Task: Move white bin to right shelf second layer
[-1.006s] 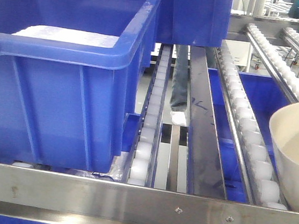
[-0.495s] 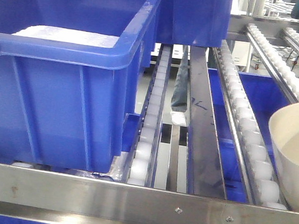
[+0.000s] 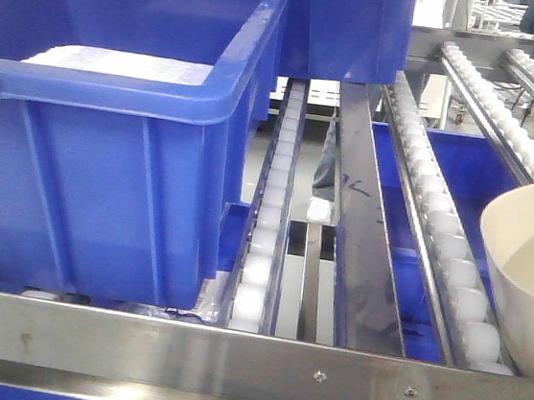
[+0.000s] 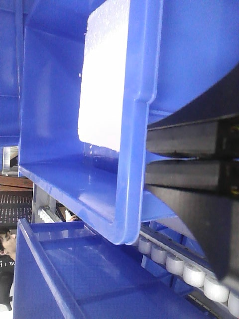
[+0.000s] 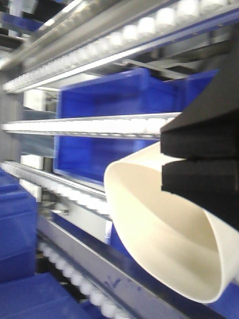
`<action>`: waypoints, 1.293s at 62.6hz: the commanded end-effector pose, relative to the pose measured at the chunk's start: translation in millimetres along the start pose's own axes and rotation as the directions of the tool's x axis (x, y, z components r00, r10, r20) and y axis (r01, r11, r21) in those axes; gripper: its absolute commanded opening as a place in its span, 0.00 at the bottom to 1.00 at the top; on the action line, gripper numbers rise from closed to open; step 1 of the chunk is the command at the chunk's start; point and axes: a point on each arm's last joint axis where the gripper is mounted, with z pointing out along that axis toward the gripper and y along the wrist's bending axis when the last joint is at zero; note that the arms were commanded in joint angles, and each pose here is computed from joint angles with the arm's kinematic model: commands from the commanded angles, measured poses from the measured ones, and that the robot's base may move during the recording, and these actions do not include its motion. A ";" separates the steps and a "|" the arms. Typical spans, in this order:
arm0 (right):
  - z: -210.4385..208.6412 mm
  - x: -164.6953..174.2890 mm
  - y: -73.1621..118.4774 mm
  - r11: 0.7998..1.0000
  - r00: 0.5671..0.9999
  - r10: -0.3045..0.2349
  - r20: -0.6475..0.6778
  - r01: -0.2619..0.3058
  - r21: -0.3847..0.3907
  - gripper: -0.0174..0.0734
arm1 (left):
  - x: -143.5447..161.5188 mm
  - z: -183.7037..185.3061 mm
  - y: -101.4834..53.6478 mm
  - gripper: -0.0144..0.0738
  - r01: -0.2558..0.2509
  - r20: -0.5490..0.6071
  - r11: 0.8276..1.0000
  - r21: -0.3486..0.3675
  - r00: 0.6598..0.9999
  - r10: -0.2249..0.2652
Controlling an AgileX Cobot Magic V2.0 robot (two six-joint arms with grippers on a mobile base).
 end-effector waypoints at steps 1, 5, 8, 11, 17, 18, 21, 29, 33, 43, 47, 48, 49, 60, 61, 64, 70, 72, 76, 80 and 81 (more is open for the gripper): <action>-5.2 -7.4 0.0 1.000 0.991 -0.015 0.131 0.015 0.002 0.25 | 0.8 -0.4 0.5 0.26 0.011 0.071 1.000 0.000 0.997 -0.011; -4.3 -6.3 -0.2 1.000 0.992 -0.016 0.123 0.015 0.004 0.25 | 0.8 -0.4 0.5 0.26 0.011 0.071 1.000 0.000 0.997 -0.011; -4.3 -6.1 -0.2 1.000 0.993 -0.016 0.121 0.015 0.004 0.25 | 0.8 -0.4 0.5 0.26 0.011 0.071 1.000 0.000 0.997 -0.011; -4.4 -6.3 -0.2 1.000 0.992 -0.016 0.124 0.015 0.004 0.25 | 0.8 -0.4 0.5 0.26 0.011 0.071 1.000 0.000 0.997 -0.011; -4.4 -6.3 -0.2 1.000 0.992 -0.016 0.124 0.015 0.004 0.25 | 0.8 -0.4 0.5 0.26 0.011 0.071 1.000 0.000 0.997 -0.011; -4.4 -6.3 -0.2 1.000 0.992 -0.016 0.124 0.015 0.004 0.25 | 0.8 -0.4 0.5 0.26 0.011 0.071 1.000 0.000 0.997 -0.011; -4.4 -6.3 -0.2 1.000 0.992 -0.016 0.124 0.015 0.004 0.25 | 0.8 -0.4 0.5 0.26 0.011 0.071 1.000 0.000 0.997 -0.011; -4.5 -7.2 -0.2 1.000 0.991 -0.016 0.131 0.015 0.004 0.25 | 0.8 -0.4 0.5 0.26 0.011 0.071 1.000 0.000 0.997 -0.011; -4.5 -7.2 -0.2 1.000 0.991 -0.016 0.131 0.015 0.004 0.25 | 0.8 -0.4 0.5 0.26 0.011 0.071 1.000 0.000 0.997 -0.011; -4.5 -7.2 -0.2 1.000 0.991 -0.016 0.131 0.015 0.004 0.25 | 0.8 -0.4 0.5 0.26 0.011 0.071 1.000 0.000 0.997 -0.011; -4.5 -7.2 -0.2 1.000 0.991 -0.016 0.131 0.015 0.004 0.25 | 0.8 -0.4 0.5 0.26 0.011 0.071 1.000 0.000 0.997 -0.011; -4.5 -7.2 -0.2 1.000 0.991 -0.016 0.131 0.015 0.004 0.25 | 0.8 -0.4 0.5 0.26 0.011 0.071 1.000 0.000 0.997 -0.011; -4.5 -7.2 -0.2 1.000 0.991 -0.016 0.131 0.015 0.004 0.25 | 0.8 -0.4 0.5 0.26 0.011 0.071 1.000 0.000 0.997 -0.011; -4.5 -7.2 -0.2 1.000 0.991 -0.016 0.131 0.015 0.004 0.25 | 0.8 -0.4 0.5 0.26 0.011 0.071 1.000 0.000 0.997 -0.011; -4.5 -7.2 -0.2 1.000 0.991 -0.016 0.131 0.015 0.004 0.25 | 0.8 -0.4 0.5 0.26 0.011 0.071 1.000 0.000 0.997 -0.011; -4.5 -7.2 -0.2 1.000 0.991 -0.016 0.131 0.015 0.004 0.25 | 0.8 -0.4 0.5 0.26 0.011 0.071 1.000 0.000 0.997 -0.011; -4.5 -7.2 -0.2 1.000 0.991 -0.016 0.131 0.015 0.004 0.25 | 0.8 -0.4 0.5 0.26 0.011 0.071 1.000 0.000 0.997 -0.011; -4.5 -7.2 -0.2 1.000 0.991 -0.016 0.131 0.015 0.004 0.25 | 0.8 -0.4 0.5 0.26 0.011 0.071 1.000 0.000 0.997 -0.011; -4.5 -7.2 -0.2 1.000 0.991 -0.016 0.131 0.015 0.004 0.25 | 0.8 -0.4 0.5 0.26 0.011 0.071 1.000 0.000 0.997 -0.011; -4.5 -7.2 -0.2 1.000 0.991 -0.016 0.131 0.015 0.004 0.25 | 0.8 -0.4 0.5 0.26 0.011 0.071 1.000 0.000 0.997 -0.011; -4.5 -7.2 -0.2 1.000 0.991 -0.016 0.131 0.015 0.004 0.25 | 0.8 -0.4 0.5 0.26 0.011 0.071 1.000 0.000 0.997 -0.011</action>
